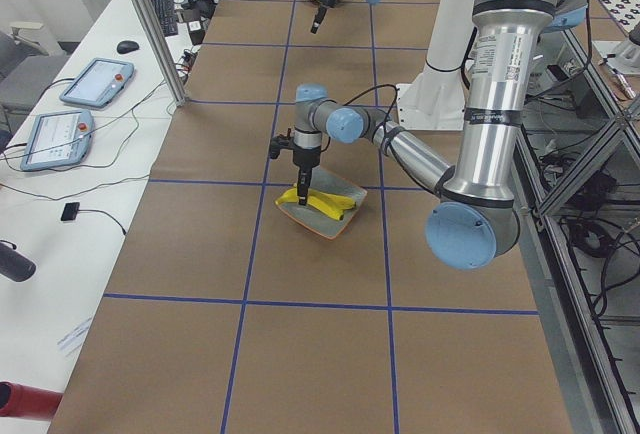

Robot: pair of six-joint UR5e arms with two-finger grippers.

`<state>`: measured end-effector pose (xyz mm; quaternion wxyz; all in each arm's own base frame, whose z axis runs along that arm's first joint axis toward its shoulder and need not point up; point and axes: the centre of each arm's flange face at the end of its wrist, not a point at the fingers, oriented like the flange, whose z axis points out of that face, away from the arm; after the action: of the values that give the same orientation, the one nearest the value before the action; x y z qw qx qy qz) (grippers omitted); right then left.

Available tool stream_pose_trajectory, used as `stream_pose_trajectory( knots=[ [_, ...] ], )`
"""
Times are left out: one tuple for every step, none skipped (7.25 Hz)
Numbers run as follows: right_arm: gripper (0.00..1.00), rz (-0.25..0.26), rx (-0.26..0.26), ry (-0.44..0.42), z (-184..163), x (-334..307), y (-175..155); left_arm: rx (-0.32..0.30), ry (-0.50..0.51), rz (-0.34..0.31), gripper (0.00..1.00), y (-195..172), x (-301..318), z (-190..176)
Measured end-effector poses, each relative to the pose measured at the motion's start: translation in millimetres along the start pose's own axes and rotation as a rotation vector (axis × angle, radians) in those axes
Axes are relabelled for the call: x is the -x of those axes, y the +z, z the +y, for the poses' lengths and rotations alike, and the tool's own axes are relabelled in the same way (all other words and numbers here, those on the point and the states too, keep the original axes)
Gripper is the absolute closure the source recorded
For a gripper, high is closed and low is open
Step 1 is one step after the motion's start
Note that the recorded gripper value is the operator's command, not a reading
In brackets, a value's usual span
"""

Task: Transfer all bananas from basket to plate

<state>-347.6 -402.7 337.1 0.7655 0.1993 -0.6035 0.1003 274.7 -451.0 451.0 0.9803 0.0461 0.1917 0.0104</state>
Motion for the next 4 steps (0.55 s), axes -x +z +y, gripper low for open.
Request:
stream_pose_trajectory(
  knots=[
    [0.00,-0.001,0.000,0.004,0,1,0,0.008,0.005,-0.006,0.84,5,-3,0],
    [0.00,-0.002,0.000,0.006,0,1,0,0.019,0.014,-0.011,0.51,12,-8,3],
    [0.00,-0.003,-0.001,0.007,0,2,0,0.027,0.023,-0.015,0.28,17,-13,6],
    [0.00,-0.004,-0.001,0.008,0,2,0,0.032,0.029,-0.016,0.03,19,-16,8]
  ],
)
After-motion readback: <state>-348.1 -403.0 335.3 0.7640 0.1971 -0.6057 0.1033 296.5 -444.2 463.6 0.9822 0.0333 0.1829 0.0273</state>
